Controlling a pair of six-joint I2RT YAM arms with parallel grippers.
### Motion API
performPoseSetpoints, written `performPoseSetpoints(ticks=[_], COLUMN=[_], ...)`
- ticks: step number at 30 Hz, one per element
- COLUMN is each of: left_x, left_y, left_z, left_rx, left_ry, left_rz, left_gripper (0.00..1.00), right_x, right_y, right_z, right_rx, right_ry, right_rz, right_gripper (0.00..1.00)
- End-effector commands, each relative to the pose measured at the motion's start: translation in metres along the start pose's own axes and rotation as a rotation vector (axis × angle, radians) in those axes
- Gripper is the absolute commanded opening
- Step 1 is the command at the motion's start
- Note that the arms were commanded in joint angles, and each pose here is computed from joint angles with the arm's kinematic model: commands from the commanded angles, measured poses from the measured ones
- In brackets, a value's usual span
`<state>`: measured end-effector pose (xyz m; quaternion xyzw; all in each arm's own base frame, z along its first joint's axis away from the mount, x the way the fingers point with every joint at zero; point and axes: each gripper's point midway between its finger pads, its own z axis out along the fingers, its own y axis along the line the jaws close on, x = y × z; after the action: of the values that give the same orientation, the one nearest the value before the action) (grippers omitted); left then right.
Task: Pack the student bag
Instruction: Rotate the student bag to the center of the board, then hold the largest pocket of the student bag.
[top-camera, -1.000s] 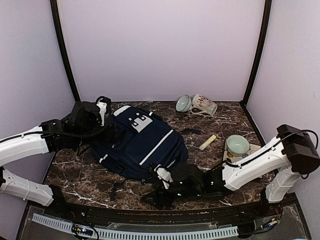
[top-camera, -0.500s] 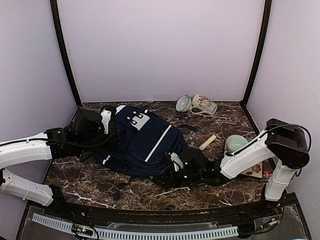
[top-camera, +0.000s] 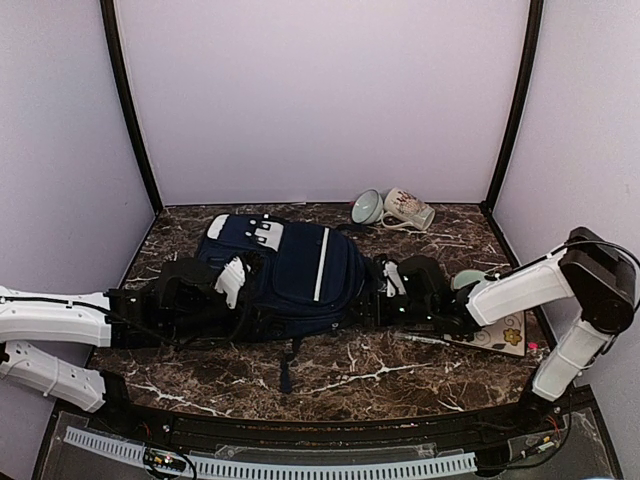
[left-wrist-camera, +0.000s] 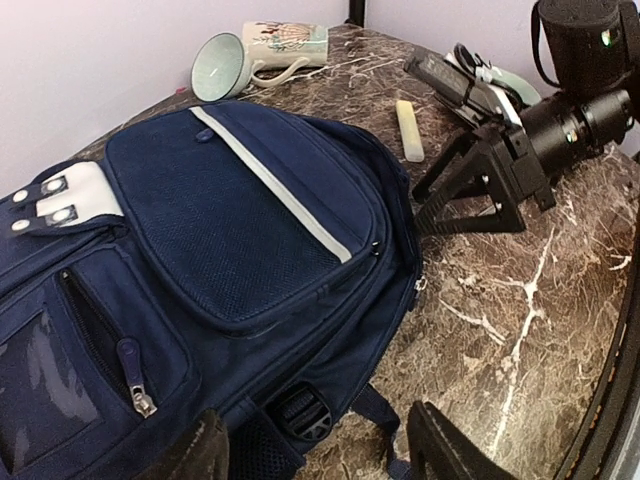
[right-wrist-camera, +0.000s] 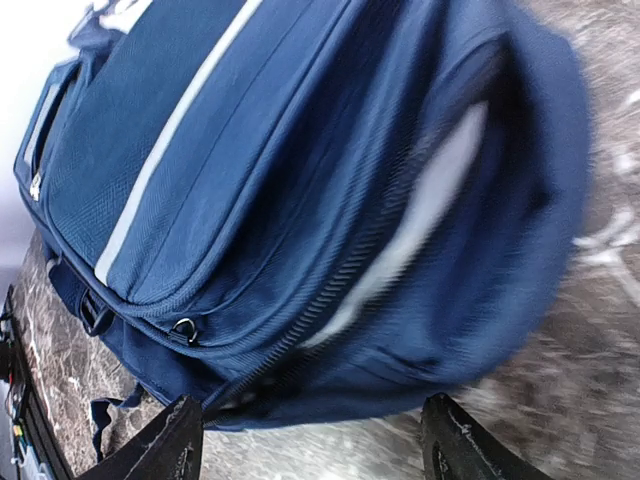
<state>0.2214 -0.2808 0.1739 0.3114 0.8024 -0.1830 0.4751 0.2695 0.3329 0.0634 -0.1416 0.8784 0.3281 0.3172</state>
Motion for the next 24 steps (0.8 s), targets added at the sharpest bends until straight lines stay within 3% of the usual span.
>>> performPoseSetpoints(ticks=[1, 12, 24], left_x=[0.003, 0.039, 0.039], left_y=[-0.025, -0.064, -0.065], left_z=[0.008, 0.014, 0.067], left_rx=[0.114, 0.301, 0.214], left_ry=[-0.066, -0.124, -0.064], left_rz=[0.093, 0.304, 0.422], left_gripper=[0.65, 0.61, 0.53], right_x=[-0.007, 0.01, 0.018], right_y=[-0.008, 0.005, 0.024], right_z=[-0.028, -0.092, -0.105], right_rx=[0.047, -0.017, -0.008], right_ry=[-0.048, -0.075, -0.075], right_rz=[-0.036, 0.004, -0.054], right_gripper=[0.76, 0.77, 0.77])
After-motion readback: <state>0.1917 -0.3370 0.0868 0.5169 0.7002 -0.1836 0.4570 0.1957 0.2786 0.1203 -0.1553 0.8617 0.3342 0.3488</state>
